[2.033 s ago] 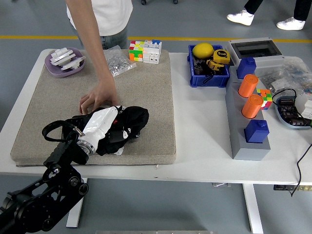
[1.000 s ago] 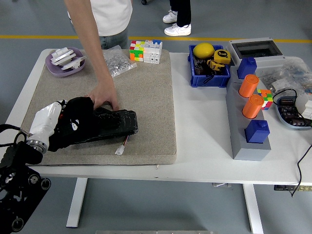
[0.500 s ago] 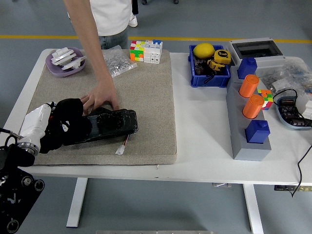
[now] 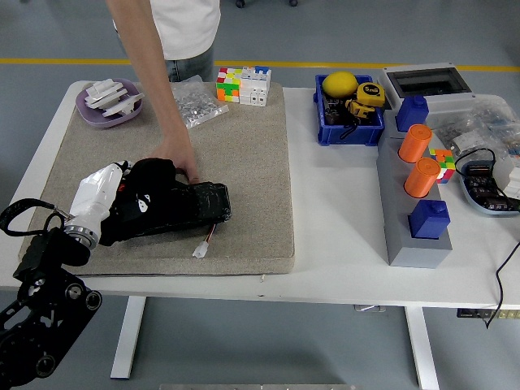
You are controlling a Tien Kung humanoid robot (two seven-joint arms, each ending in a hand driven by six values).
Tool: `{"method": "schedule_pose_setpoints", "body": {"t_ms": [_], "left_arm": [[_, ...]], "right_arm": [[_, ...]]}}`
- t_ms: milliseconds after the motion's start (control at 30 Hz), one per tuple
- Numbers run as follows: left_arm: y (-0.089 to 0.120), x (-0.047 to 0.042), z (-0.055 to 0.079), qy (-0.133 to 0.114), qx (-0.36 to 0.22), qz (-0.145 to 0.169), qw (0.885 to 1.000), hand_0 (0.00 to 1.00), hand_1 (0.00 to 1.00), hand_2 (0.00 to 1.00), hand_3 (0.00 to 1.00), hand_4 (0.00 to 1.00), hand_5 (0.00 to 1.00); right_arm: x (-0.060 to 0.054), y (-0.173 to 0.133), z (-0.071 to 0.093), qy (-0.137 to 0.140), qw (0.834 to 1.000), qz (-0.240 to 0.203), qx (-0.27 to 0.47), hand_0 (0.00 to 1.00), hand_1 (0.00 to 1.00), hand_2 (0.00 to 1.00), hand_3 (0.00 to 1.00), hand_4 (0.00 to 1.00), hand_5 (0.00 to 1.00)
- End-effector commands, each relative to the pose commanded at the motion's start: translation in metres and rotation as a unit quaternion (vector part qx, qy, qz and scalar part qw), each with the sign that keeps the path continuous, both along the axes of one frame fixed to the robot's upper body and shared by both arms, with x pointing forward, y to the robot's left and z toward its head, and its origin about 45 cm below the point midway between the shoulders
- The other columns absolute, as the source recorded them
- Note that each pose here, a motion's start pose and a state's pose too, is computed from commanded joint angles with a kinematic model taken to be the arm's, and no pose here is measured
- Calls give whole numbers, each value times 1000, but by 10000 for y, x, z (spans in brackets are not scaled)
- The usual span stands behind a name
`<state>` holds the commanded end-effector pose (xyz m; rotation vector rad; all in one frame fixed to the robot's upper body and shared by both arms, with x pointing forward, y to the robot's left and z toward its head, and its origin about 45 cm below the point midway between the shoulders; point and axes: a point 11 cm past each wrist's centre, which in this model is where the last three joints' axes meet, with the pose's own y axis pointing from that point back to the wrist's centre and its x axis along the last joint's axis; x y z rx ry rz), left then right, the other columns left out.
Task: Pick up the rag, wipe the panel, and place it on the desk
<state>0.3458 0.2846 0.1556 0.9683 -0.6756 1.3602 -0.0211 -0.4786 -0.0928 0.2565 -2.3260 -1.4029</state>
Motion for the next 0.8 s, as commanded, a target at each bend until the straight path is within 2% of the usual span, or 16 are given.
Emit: {"method": "schedule_pose_setpoints", "body": {"t_ms": [400,800], "left_arm": [[-401,35,0,4,0,-57,998,268,248,521,503,121,2],[-868,-84,-77,17,-2,-124,992,268,247,520,503,121,2]], "right_arm": [[32,-12,5,-3,1000,1,-1,717,608,603,576,998,448],[46,7,-3,-2,1000,2,2,718,608,603,577,998,449]]}}
